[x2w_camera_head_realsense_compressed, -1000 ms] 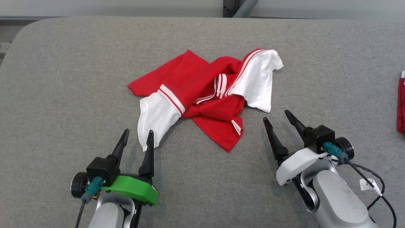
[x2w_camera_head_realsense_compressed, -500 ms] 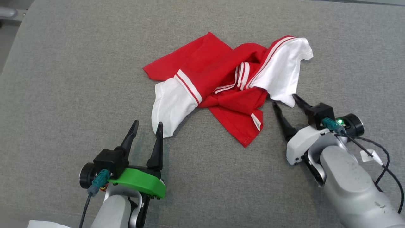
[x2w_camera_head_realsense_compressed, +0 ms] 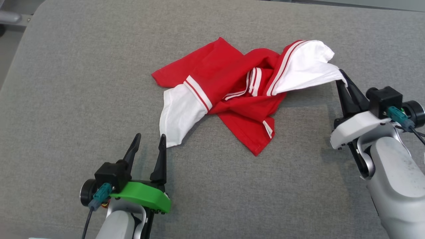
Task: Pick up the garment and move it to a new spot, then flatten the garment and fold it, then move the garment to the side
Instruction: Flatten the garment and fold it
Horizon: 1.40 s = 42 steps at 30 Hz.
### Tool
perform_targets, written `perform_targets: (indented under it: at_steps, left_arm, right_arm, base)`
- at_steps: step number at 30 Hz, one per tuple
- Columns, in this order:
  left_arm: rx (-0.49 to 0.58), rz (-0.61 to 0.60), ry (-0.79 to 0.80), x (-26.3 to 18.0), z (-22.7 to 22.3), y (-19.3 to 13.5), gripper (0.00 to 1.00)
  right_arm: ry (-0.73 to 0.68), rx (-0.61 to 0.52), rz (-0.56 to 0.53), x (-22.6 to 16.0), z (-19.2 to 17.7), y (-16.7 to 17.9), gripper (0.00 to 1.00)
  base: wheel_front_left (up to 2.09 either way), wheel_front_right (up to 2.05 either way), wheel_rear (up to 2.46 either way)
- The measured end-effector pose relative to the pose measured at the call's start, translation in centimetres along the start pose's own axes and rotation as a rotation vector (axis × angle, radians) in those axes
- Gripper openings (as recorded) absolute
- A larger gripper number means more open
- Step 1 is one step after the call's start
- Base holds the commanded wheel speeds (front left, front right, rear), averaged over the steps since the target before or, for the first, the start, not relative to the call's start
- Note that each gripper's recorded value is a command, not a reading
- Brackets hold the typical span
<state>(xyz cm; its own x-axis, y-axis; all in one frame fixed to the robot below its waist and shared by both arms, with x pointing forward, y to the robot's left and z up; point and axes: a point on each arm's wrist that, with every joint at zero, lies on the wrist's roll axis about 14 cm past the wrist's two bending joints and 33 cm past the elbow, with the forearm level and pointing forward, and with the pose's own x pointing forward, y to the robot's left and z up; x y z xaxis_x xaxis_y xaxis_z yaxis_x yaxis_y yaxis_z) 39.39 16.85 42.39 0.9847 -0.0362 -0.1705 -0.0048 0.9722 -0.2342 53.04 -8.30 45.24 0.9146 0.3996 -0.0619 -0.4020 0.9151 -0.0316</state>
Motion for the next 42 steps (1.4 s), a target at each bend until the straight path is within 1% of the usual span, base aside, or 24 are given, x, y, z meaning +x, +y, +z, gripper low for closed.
perform_targets:
  at_steps: [5, 11, 14, 18, 26, 29, 33, 39, 42]
  left_arm:
    - [0.000, -0.022, 0.006, -0.2, -0.3, -0.7, 1.00]
    - [-0.001, -0.089, 0.006, 0.3, -0.3, -2.7, 1.00]
    - [-0.002, -0.127, 0.002, 0.6, -0.2, -4.0, 1.00]
    - [-0.001, -0.165, -0.006, 0.7, 0.1, -5.2, 1.00]
    - [-0.002, -0.172, -0.002, -0.6, 0.0, -5.4, 1.00]
    - [-0.002, -0.169, -0.005, -0.9, 0.0, -5.3, 1.00]
    - [-0.001, -0.160, -0.004, -1.1, 0.0, -5.0, 1.00]
    - [-0.001, -0.154, 0.006, -1.0, -0.3, -4.7, 1.00]
    - [-0.004, -0.148, 0.010, -1.1, -0.4, -4.5, 1.00]
  right_arm:
    - [-0.084, -0.018, -0.063, -3.3, 2.8, -2.1, 0.00]
    - [-0.102, -0.059, -0.179, -8.7, 3.9, -5.7, 0.00]
    - [-0.079, -0.064, -0.230, -11.2, 3.3, -7.0, 0.00]
    - [-0.034, -0.058, -0.274, -14.1, 2.0, -7.6, 0.00]
    - [0.084, -0.029, -0.316, -18.4, -1.7, -7.4, 0.00]
    - [0.098, -0.017, -0.323, -18.7, -2.1, -7.3, 0.00]
    - [0.061, 0.004, -0.312, -17.6, -1.2, -6.8, 0.00]
    - [-0.043, -0.017, -0.290, -14.0, 2.4, -7.4, 0.00]
    - [-0.043, -0.049, -0.297, -12.6, 2.9, -8.7, 0.00]
  base:
    - [0.00, 0.00, 0.00]
    - [0.00, 0.00, 0.00]
    - [0.00, 0.00, 0.00]
    - [0.00, 0.00, 0.00]
    - [0.00, 0.00, 0.00]
    - [0.00, 0.00, 0.00]
    - [0.00, 0.00, 0.00]
    - [0.00, 0.00, 0.00]
    - [0.00, 0.00, 0.00]
